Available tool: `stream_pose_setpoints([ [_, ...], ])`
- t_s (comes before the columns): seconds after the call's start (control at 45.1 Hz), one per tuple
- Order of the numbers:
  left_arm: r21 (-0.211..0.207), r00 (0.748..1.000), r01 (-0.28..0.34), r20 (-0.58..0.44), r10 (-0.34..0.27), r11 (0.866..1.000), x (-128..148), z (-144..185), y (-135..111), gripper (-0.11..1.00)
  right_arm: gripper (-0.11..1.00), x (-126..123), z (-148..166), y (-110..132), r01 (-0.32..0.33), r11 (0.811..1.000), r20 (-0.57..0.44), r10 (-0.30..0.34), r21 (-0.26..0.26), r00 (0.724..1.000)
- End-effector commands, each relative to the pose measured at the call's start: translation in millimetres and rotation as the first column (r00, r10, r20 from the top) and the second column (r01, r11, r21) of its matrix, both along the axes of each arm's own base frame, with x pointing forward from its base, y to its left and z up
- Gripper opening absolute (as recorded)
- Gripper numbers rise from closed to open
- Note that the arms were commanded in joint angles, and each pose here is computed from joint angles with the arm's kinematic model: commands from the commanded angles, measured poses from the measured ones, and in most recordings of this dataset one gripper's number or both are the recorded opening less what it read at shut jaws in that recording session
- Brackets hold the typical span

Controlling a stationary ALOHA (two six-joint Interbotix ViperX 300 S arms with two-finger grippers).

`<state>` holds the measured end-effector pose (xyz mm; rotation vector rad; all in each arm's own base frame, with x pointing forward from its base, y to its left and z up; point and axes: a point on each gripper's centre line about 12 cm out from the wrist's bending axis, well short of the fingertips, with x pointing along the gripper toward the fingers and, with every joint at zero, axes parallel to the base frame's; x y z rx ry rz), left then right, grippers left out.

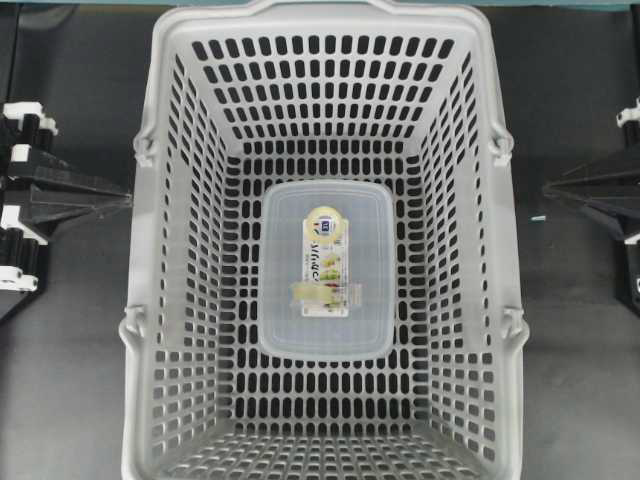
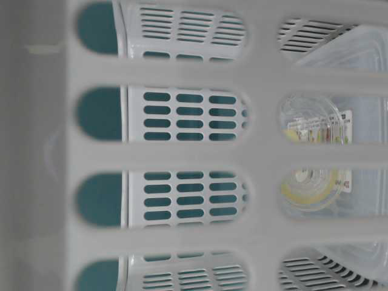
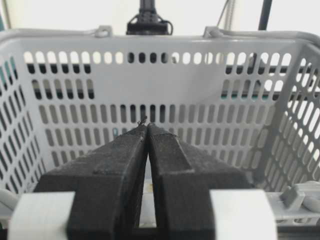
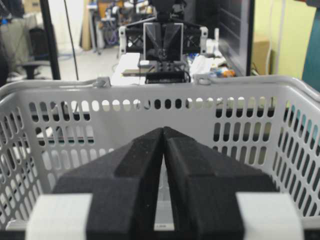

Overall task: Pick up the tape dispenser from the shopping basket with the left arm.
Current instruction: 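Move the left gripper down into the basket over the tape dispenser, then close the left gripper around the clear tape dispenser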

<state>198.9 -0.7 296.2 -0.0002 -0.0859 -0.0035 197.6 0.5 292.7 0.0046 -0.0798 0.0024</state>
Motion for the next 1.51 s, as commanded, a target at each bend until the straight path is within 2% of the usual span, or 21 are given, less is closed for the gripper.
stream_pose_setpoints([
  [0.0, 0.007, 1.000, 0.018, 0.009, -0.019, 1.000, 8, 22, -3, 0.06, 0.00, 2, 7, 0, 0.000, 1.000, 0.020, -0.001, 0.009, 1.000],
  [0.089, -0.026, 0.999, 0.024, -0.045, -0.025, 0.999, 19, 36, -4, 0.00, 0.00, 1, 8, 0, 0.000, 1.000, 0.017, 0.000, 0.008, 1.000],
  [0.244, -0.025, 0.984, 0.042, -0.173, -0.046, 0.999, 45, 55, -11, 0.00, 0.00, 0, 6, 0, 0.000, 1.000, 0.005, 0.000, 0.008, 1.000],
  [0.31, -0.028, 0.972, 0.048, -0.230, -0.053, 0.998, 58, 60, -14, 0.00, 0.00, 0, 5, 0, 0.000, 1.000, -0.005, 0.000, 0.009, 1.000],
  [0.466, -0.030, 0.920, 0.064, -0.385, -0.071, 0.997, 97, 63, -24, 0.00, 0.00, -1, 4, 0, 0.000, 1.000, -0.020, 0.000, 0.006, 1.000],
  [0.554, -0.026, 0.879, 0.068, -0.471, -0.072, 0.997, 116, 58, -29, 0.00, 0.01, -2, 5, 0, 0.000, 1.000, -0.021, 0.000, 0.009, 1.000],
  [0.621, -0.024, 0.834, 0.072, -0.548, -0.073, 0.997, 131, 52, -33, 0.00, 0.06, -3, 5, 0, 0.000, 1.000, -0.026, 0.000, 0.009, 1.000],
  [0.709, -0.022, 0.771, 0.063, -0.634, -0.062, 0.998, 146, 44, -34, 0.01, 0.22, -4, 4, 0, 0.000, 1.000, -0.040, 0.000, 0.009, 0.999],
  [0.732, -0.021, 0.744, 0.060, -0.665, -0.059, 0.998, 152, 41, -35, 0.01, 0.27, -4, 3, 0, 0.000, 1.000, -0.048, 0.000, 0.009, 0.999],
  [0.798, -0.016, 0.697, 0.055, -0.715, -0.050, 0.998, 161, 37, -36, 0.02, 0.43, -4, 2, 1, -0.006, 1.000, -0.055, 0.006, 0.009, 0.998],
  [0.865, -0.015, 0.645, 0.047, -0.763, -0.042, 0.999, 173, 33, -36, 0.10, 0.61, -5, 2, 6, -0.029, 1.000, -0.055, 0.029, 0.004, 0.998],
  [0.953, -0.006, 0.590, 0.053, -0.806, -0.037, 0.999, 187, 28, -40, 0.34, 0.73, -7, 3, 7, -0.038, 0.999, -0.049, 0.038, 0.008, 0.998],
  [1.108, -0.004, 0.519, 0.050, -0.854, -0.029, 0.999, 209, 7, -43, 0.77, 0.73, -11, 1, 8, -0.044, 0.999, -0.052, 0.045, 0.009, 0.998],
  [1.175, -0.002, 0.495, 0.047, -0.869, -0.026, 0.999, 219, -6, -44, 0.89, 0.73, -12, 1, 9, -0.049, 0.999, -0.054, 0.049, 0.009, 0.997],
  [1.264, 0.001, 0.460, 0.048, -0.888, -0.021, 0.999, 225, -23, -44, 0.89, 0.73, -14, 3, 9, -0.051, 0.999, -0.046, 0.051, 0.009, 0.998],
  [1.397, 0.005, 0.391, 0.049, -0.920, -0.015, 0.999, 230, -52, -46, 0.87, 0.73, -16, 6, 9, -0.052, 0.999, -0.032, 0.053, 0.009, 0.998],
  [1.485, 0.005, 0.361, 0.049, -0.932, -0.013, 0.999, 232, -66, -47, 0.87, 0.73, -18, 7, 9, -0.052, 0.999, -0.025, 0.053, 0.009, 0.998],
])
